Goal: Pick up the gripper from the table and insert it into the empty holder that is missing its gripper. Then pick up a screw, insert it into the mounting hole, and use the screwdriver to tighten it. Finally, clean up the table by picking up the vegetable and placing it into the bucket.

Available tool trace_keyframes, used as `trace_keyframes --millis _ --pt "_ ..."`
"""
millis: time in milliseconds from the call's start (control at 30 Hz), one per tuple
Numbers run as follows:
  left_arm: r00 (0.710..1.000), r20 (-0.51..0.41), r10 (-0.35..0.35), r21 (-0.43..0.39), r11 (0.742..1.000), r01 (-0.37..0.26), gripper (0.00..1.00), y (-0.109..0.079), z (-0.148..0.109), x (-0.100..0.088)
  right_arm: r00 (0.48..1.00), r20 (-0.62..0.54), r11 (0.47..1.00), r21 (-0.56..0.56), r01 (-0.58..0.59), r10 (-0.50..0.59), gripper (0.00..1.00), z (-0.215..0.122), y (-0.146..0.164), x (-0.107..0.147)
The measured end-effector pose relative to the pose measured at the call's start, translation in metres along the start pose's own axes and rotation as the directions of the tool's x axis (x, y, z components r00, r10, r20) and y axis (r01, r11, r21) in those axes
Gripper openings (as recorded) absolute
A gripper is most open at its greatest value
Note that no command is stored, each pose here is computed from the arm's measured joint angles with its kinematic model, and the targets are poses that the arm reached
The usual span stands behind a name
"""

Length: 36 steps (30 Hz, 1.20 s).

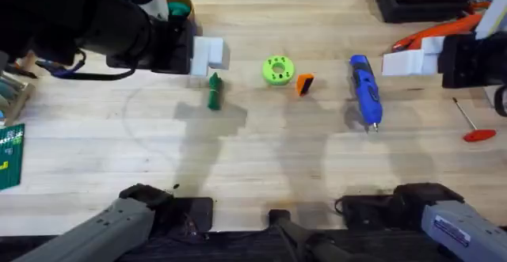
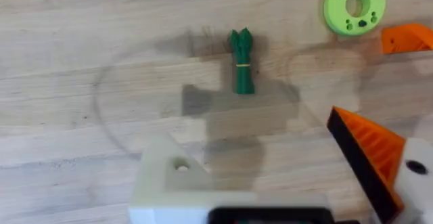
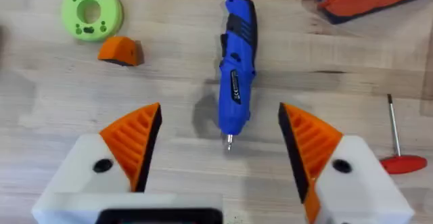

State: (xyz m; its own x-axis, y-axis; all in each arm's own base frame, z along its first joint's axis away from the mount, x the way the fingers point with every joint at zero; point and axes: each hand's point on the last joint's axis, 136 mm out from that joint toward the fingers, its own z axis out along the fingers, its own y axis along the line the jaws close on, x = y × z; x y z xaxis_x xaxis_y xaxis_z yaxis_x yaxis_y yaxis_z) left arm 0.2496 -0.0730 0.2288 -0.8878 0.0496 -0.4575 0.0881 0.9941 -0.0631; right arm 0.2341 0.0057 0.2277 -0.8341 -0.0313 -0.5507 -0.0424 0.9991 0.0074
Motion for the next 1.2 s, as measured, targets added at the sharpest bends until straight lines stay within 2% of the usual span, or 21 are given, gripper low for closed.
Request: trace_keyframes --millis 200,467,667,767,900,1100,1200 --pt "1.000 0.007 0.000 -0.002 1.000 0.000 0.985 0.000 0.000 -0.002 1.000 0.000 1.000 0.000 0.000 0.000 0.992 0.000 0.000 0.000" --pt "0.997 0.073 -0.007 -0.069 0.998 0.013 0.985 0.012 -0.001 -0.017 1.000 0.000 1.000 0.000 0.000 0.000 0.992 0.000 0.000 0.000" --pt "0.980 0.188 -0.062 -0.077 0.994 0.078 0.985 0.027 -0.014 -0.034 1.000 0.000 1.000 0.000 0.000 0.000 0.992 0.000 0.000 0.000" --pt "0.961 0.260 -0.091 -0.072 0.991 0.113 0.985 0.036 -0.024 -0.038 1.000 0.000 1.000 0.000 0.000 0.000 0.992 0.000 0.000 0.000" --pt "0.917 0.378 -0.130 -0.045 0.986 0.159 0.985 0.046 -0.034 -0.041 1.000 0.000 1.000 0.000 0.000 0.000 0.992 0.000 0.000 0.000" --pt "0.841 0.510 -0.178 0.009 0.979 0.202 0.986 0.059 -0.029 -0.028 1.000 0.000 1.000 0.000 0.000 0.000 0.990 0.000 0.000 0.000" --pt "0.812 0.554 -0.183 0.049 0.981 0.187 0.986 0.057 -0.017 -0.016 1.000 0.000 1.000 0.000 0.000 0.000 0.991 0.000 0.000 0.000"
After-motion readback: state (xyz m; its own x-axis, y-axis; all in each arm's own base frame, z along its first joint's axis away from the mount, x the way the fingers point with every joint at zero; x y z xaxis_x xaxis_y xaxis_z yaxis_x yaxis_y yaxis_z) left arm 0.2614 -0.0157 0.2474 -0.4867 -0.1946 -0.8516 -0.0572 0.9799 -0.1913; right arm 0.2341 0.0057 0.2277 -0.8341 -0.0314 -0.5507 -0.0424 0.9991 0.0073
